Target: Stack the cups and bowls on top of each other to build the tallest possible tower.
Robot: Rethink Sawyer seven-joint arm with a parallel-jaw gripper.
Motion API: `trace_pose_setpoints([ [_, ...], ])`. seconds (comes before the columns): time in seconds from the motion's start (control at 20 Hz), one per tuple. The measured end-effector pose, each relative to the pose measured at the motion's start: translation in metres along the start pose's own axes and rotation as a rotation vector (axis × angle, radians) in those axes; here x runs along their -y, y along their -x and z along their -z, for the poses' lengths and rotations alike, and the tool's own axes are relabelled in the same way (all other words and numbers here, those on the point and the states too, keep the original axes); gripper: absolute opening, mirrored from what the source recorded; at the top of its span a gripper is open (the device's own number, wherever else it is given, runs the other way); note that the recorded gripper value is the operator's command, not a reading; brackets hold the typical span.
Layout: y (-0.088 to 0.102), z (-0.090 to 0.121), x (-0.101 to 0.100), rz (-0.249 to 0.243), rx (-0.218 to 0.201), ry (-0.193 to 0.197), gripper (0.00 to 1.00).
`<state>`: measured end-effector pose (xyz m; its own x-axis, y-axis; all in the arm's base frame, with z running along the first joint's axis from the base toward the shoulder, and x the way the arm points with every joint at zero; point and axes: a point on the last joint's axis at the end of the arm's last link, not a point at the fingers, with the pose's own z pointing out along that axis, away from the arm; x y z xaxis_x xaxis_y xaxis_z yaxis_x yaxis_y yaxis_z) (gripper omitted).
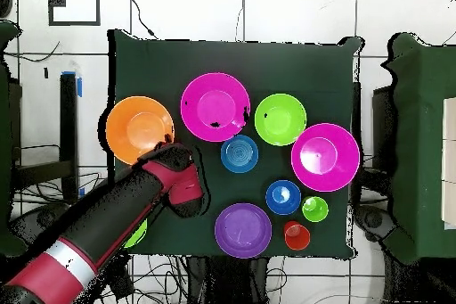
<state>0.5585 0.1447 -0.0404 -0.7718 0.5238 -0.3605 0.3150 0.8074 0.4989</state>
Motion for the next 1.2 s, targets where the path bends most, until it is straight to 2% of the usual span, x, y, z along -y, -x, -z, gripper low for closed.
trace_pose_setpoints([
  [0.1,-0.004,0.005,-0.005,0.035,-0.022,-0.005,0.0],
  [0.25,-0.018,0.022,-0.021,0.143,-0.086,-0.024,0.0],
  [0.35,-0.021,0.025,-0.026,0.169,-0.101,-0.027,0.0],
  [0.4,-0.027,0.035,-0.035,0.227,-0.134,-0.032,0.0],
  [0.55,-0.032,0.046,-0.046,0.294,-0.166,-0.038,0.0],
  [0.6,-0.032,0.056,-0.056,0.346,-0.187,-0.043,0.0],
  [0.8,-0.027,0.072,-0.068,0.409,-0.205,-0.053,0.0],
  [0.9,-0.015,0.087,-0.076,0.449,-0.209,-0.068,0.0],
  [1.05,-0.005,0.096,-0.078,0.462,-0.205,-0.078,0.0],
  [1.2,0.017,0.11,-0.076,0.474,-0.191,-0.097,0.0],
])
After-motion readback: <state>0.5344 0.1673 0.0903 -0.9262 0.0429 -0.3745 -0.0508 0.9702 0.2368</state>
